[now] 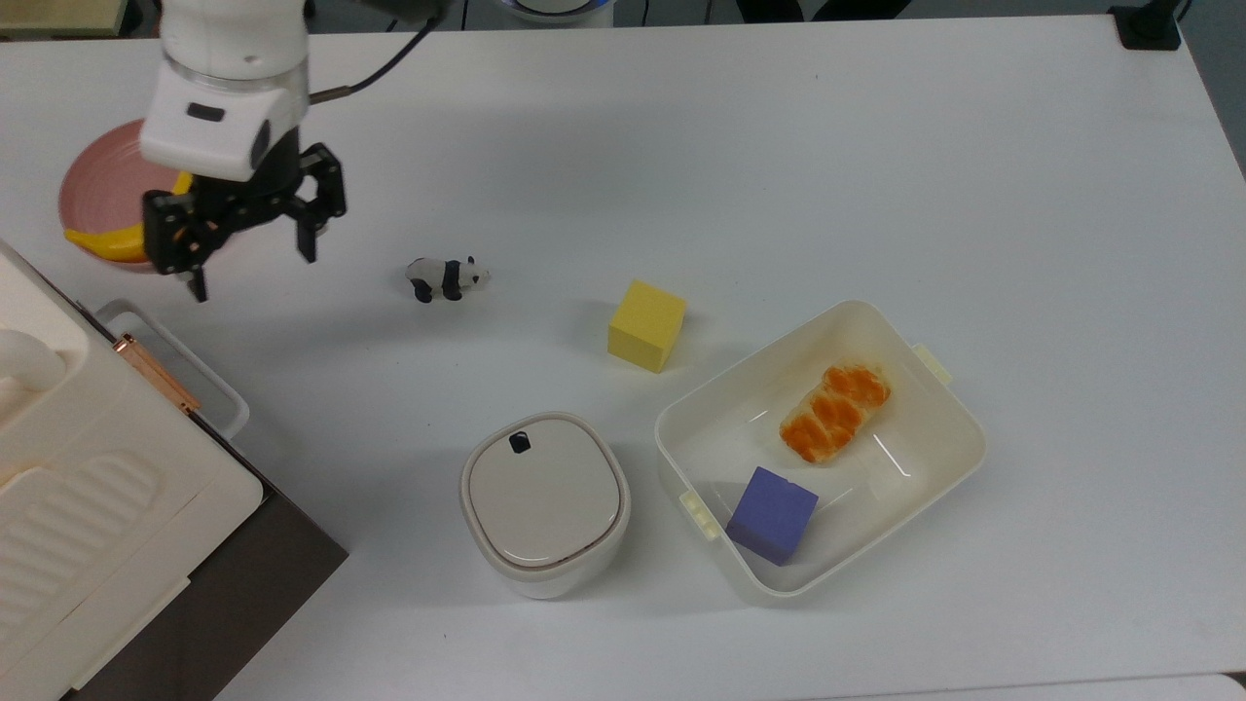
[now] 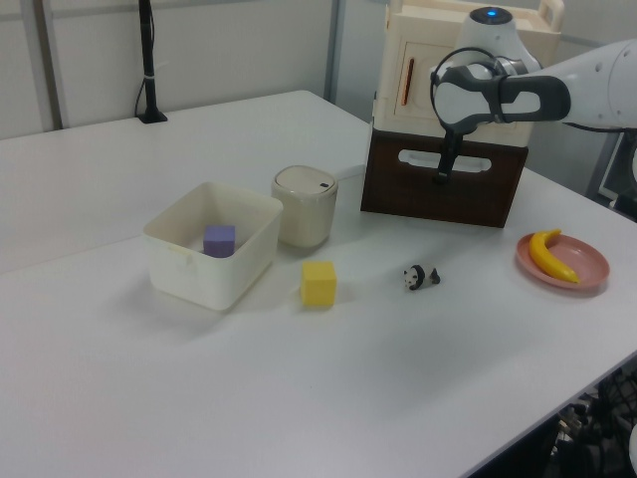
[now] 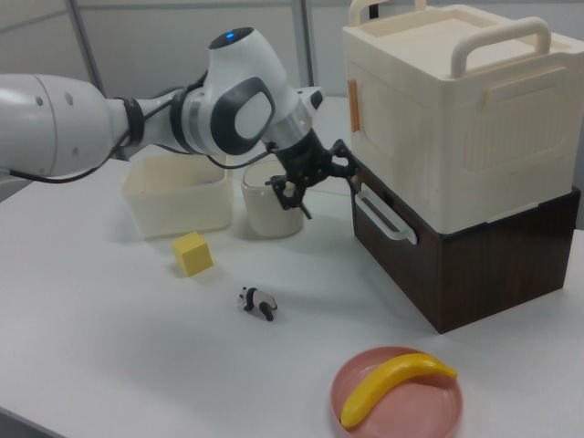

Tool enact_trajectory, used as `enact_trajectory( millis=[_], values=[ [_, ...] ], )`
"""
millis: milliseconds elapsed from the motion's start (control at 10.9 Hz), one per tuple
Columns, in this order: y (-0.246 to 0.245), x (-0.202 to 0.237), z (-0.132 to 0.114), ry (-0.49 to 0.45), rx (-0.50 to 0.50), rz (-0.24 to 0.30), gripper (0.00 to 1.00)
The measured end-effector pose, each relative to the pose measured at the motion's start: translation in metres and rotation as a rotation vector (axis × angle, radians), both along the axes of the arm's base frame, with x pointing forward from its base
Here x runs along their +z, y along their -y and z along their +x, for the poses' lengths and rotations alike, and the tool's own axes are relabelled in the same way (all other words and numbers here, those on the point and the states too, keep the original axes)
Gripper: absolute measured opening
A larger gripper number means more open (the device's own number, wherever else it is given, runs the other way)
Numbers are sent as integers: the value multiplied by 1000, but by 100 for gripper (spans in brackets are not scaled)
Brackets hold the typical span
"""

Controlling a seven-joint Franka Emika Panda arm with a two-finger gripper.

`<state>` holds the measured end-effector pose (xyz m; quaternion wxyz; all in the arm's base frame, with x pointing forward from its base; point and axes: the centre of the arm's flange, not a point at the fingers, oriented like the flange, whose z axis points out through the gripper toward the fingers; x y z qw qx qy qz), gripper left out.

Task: Slide open the drawer
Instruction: 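Move the gripper down toward the handle of the brown drawer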

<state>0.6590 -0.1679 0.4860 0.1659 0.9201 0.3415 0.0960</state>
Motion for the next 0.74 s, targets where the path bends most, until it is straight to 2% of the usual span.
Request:
enact_trajectory(
  millis=[92,184,460,552,737],
  values=[
    [12,-2,4,44,19,-15,100],
    [19,-10,9,75,34,-28,94],
    [33,-49,25,133,82,-90,88],
    [39,-56,26,139,86,-105,88],
    [39,-56,26,134,113,-135,81]
  ],
)
